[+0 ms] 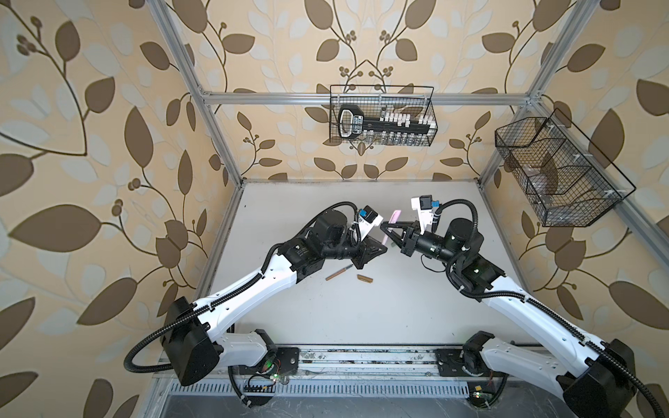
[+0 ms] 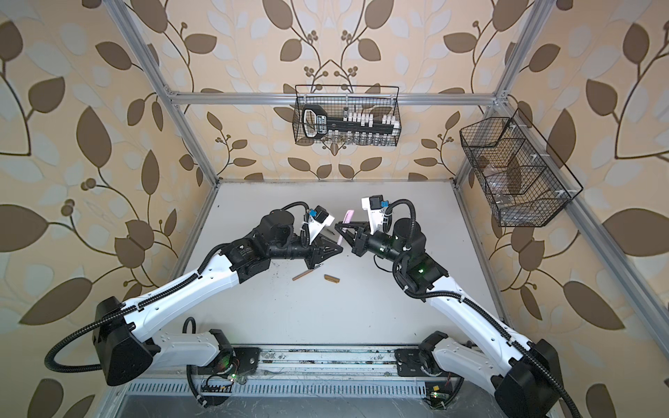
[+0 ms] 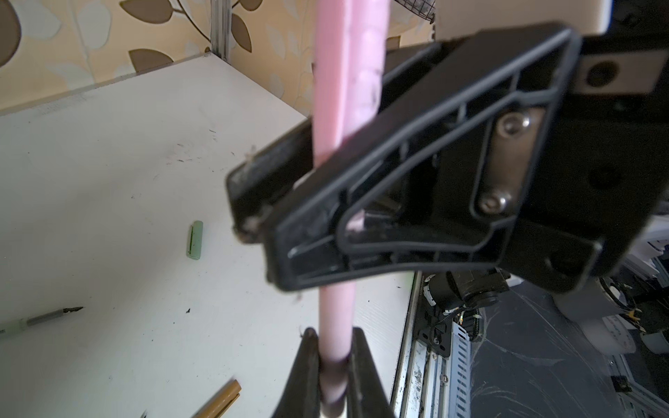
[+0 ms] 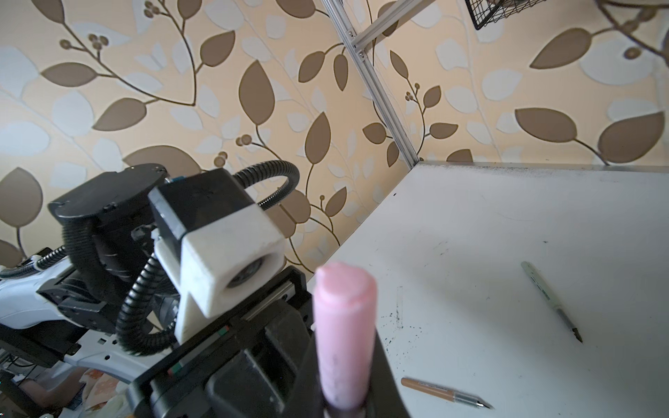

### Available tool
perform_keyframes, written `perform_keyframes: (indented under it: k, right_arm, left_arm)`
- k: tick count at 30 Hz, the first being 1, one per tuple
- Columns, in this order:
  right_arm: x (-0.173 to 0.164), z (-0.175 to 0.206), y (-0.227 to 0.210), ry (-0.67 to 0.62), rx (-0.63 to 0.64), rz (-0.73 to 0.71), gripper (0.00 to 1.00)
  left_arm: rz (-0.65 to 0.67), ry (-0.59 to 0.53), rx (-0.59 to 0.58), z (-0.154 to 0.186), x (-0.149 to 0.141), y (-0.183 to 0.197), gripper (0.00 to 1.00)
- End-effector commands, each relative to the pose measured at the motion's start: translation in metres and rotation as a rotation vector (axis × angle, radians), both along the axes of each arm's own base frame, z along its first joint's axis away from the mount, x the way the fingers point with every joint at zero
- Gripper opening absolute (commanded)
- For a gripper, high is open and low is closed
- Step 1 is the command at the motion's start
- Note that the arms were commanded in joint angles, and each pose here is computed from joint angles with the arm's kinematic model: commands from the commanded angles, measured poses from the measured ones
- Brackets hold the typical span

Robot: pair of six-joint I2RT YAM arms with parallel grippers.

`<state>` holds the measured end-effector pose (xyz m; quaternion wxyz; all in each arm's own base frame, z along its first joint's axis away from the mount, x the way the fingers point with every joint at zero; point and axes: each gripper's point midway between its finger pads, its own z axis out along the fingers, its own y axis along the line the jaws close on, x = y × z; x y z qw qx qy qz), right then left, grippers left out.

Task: Insert pens into pen caps
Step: Pass a pen, then put on the pen cap to the pen.

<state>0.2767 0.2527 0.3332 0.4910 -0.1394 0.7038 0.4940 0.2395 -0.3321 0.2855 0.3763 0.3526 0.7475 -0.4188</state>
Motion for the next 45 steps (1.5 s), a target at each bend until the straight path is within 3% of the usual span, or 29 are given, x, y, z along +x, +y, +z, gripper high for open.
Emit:
perform_keyframes:
  k: [1, 5, 13, 24, 32, 45]
  right_arm:
    - [-0.013, 0.014, 0.000, -0.078, 0.013, 0.027, 0.20]
    - [-0.015, 0.014, -0.006, -0.076, 0.003, 0.008, 0.52]
    - [-0.014, 0.012, -0.031, -0.052, 0.003, -0.055, 0.66]
    - [0.001, 0.020, -0.036, -0.036, -0.048, -0.066, 0.66]
    - [-0.008, 0.032, -0.046, -0.092, -0.034, -0.103, 0.66]
    - [0.007, 0.052, -0.060, -0.087, -0.022, -0.145, 0.69]
  left_arm:
    - [0.066, -0.017, -0.025, 0.012, 0.018, 0.003, 0.01]
    - [0.061, -0.013, -0.015, 0.010, 0.018, 0.003, 0.00]
    - [0.051, -0.010, 0.010, 0.002, 0.016, 0.004, 0.00]
    - [0.040, -0.018, 0.008, 0.001, 0.014, 0.004, 0.00]
    - [0.038, -0.030, 0.026, -0.003, 0.017, 0.003, 0.00]
    - [0.030, -0.062, 0.026, -0.001, 0.016, 0.005, 0.00]
